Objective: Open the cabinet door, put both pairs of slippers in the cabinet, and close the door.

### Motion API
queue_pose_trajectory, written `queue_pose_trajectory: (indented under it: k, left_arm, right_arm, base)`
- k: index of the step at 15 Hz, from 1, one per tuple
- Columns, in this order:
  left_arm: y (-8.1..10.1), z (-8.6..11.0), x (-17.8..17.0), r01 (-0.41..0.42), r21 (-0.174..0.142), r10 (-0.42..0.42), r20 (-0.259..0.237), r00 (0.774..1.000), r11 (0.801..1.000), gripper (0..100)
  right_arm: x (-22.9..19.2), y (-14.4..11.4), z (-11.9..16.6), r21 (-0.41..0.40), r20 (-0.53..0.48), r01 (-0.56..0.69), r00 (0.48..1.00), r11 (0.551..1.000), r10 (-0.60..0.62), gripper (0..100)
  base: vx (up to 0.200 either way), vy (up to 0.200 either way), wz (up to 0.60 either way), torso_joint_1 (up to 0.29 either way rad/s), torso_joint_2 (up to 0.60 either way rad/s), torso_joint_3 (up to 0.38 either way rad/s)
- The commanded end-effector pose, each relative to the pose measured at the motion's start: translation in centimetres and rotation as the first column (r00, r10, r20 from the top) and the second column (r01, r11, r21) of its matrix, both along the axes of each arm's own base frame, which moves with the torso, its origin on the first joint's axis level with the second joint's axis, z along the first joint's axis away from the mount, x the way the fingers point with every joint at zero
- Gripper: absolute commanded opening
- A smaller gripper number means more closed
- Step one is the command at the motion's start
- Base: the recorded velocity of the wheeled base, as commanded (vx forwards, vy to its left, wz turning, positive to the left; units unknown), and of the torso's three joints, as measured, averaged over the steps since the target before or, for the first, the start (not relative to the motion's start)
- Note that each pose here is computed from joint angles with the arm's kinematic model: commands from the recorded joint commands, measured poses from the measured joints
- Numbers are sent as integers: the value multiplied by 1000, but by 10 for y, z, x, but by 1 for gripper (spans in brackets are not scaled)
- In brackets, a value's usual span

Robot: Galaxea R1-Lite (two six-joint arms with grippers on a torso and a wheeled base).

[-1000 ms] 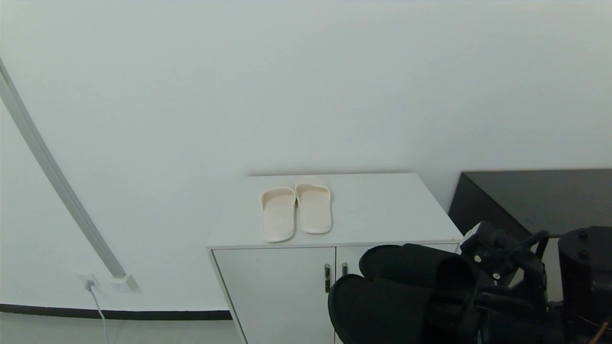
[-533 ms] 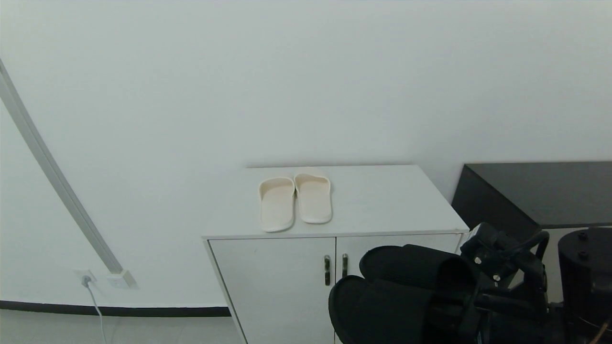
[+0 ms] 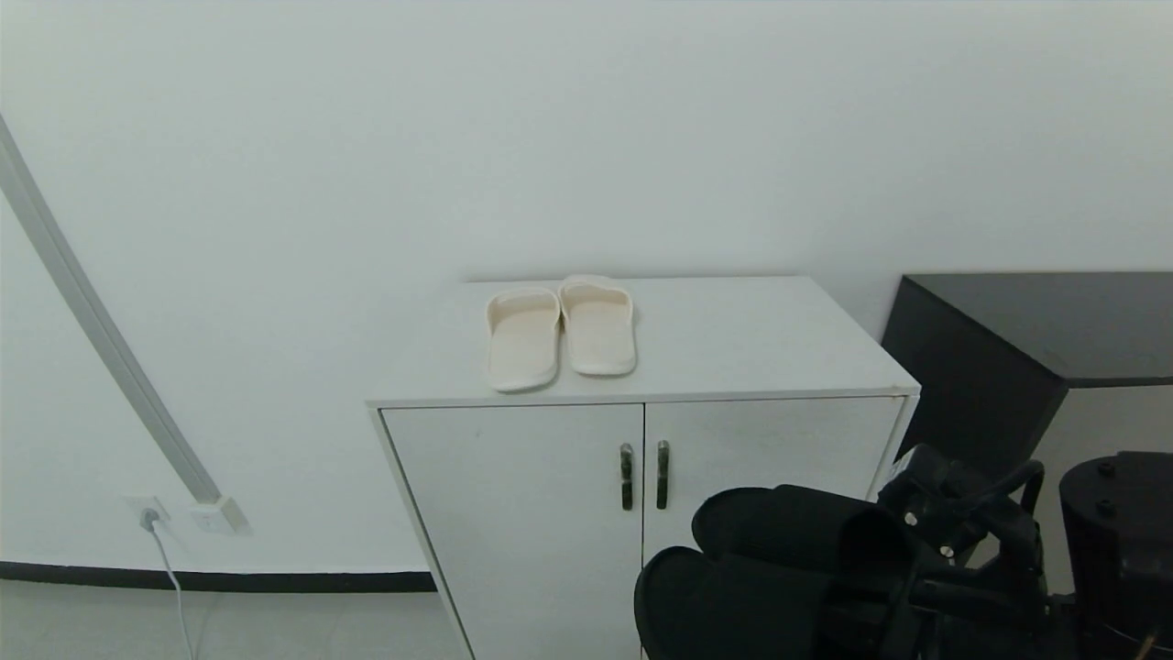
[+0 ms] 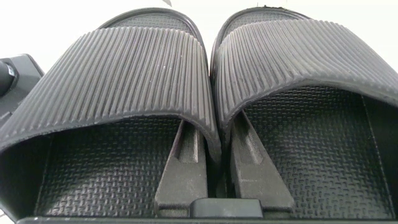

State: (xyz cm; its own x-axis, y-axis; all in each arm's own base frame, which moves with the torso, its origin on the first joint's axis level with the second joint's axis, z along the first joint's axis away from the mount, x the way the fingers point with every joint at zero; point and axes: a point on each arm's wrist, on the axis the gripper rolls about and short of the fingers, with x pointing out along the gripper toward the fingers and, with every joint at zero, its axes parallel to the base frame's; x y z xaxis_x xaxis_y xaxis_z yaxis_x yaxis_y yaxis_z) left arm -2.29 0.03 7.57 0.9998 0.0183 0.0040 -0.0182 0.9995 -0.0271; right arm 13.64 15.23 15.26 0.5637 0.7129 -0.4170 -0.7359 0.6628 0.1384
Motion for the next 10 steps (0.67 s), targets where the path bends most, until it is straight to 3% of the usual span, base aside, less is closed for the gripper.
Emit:
queue_pose_trajectory:
  k: [1,10]
  left_arm:
    - [0,0,0,0,-1,0,-1,1000,1000,100]
    - [0,0,0,0,1,0,-1,1000,1000,100]
  right_arm:
    - [0,0,-3,-9,-8,-2,1000,1000,2,0]
    - [-1,0,-5,-15,-16,-4,1000,1000,4,0]
  base:
    - [0,0,0,-212,520,310]
    - [0,0,0,-178,504,323]
